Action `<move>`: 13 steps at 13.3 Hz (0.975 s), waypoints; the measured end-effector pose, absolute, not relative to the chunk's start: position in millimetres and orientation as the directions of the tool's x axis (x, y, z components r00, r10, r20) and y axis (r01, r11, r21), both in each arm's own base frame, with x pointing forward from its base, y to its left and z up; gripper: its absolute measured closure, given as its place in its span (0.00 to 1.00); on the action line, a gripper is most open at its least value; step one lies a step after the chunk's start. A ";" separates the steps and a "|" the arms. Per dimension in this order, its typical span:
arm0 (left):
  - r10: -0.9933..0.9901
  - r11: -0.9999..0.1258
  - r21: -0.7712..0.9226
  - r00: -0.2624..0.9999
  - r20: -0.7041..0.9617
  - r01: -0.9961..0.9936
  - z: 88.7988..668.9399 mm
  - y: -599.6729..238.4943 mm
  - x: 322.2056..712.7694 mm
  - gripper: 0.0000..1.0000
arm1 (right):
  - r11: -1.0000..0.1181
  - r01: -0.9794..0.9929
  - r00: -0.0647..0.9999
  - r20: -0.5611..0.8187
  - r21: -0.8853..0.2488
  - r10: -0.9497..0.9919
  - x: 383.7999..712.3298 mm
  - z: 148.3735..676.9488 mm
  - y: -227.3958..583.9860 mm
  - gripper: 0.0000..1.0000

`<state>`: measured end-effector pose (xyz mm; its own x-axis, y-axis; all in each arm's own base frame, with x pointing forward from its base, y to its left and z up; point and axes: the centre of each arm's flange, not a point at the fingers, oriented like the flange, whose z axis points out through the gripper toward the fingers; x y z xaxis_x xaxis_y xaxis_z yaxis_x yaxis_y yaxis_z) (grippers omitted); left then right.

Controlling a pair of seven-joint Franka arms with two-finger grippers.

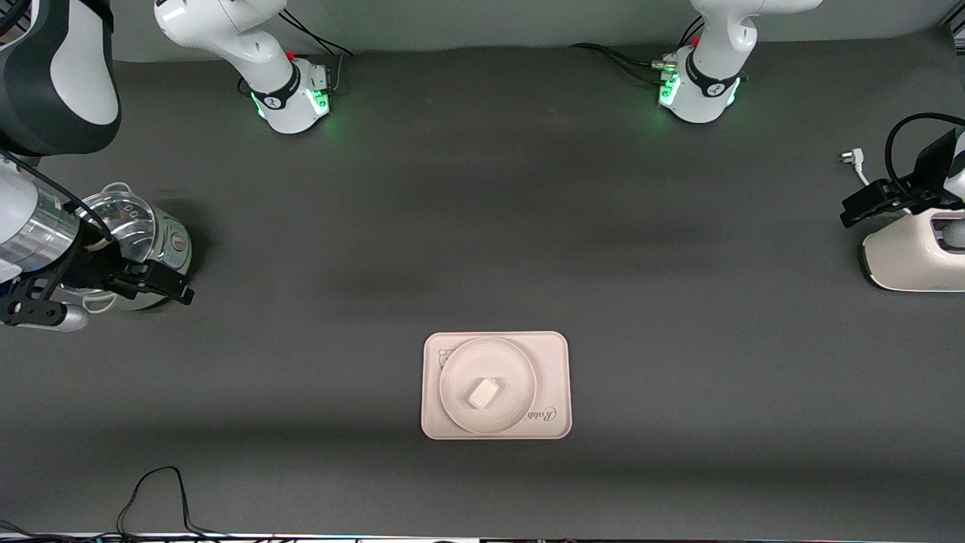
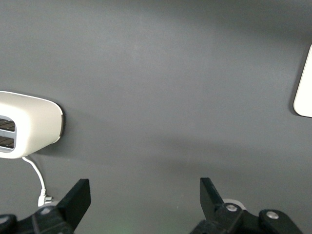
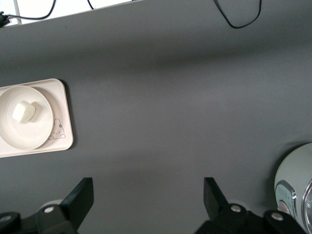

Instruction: Place bun in plate and plate on tray

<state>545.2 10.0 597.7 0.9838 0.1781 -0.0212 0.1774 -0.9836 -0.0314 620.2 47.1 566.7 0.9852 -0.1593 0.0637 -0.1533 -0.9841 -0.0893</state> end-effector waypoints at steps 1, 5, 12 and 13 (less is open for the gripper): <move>0.178 -0.984 -0.031 0.984 -0.021 0.177 597.6 10.0 545.2 0.00 | -0.985 -0.147 0.987 0.057 -0.091 -0.152 616.8 564.6 44.8 0.00; 0.178 -0.984 -0.031 0.984 -0.022 0.178 597.4 10.3 545.2 0.00 | -0.981 -0.157 0.985 0.047 -0.115 -0.163 603.0 566.5 20.2 0.00; 0.179 -0.984 -0.031 0.984 -0.023 0.178 597.1 10.6 545.1 0.00 | -0.989 -0.110 0.993 0.028 -0.101 -0.114 597.3 556.3 28.6 0.00; 0.179 -0.983 -0.031 0.984 -0.023 0.178 597.1 10.7 545.1 0.00 | -0.990 -0.107 0.993 0.029 -0.096 -0.110 596.9 556.7 29.6 0.00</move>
<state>545.1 10.7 597.1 0.9836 0.1790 -0.0234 0.1783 -0.9835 -0.0309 596.9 29.6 556.7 0.9935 -0.1103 0.0294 -0.1070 -0.9896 -0.0962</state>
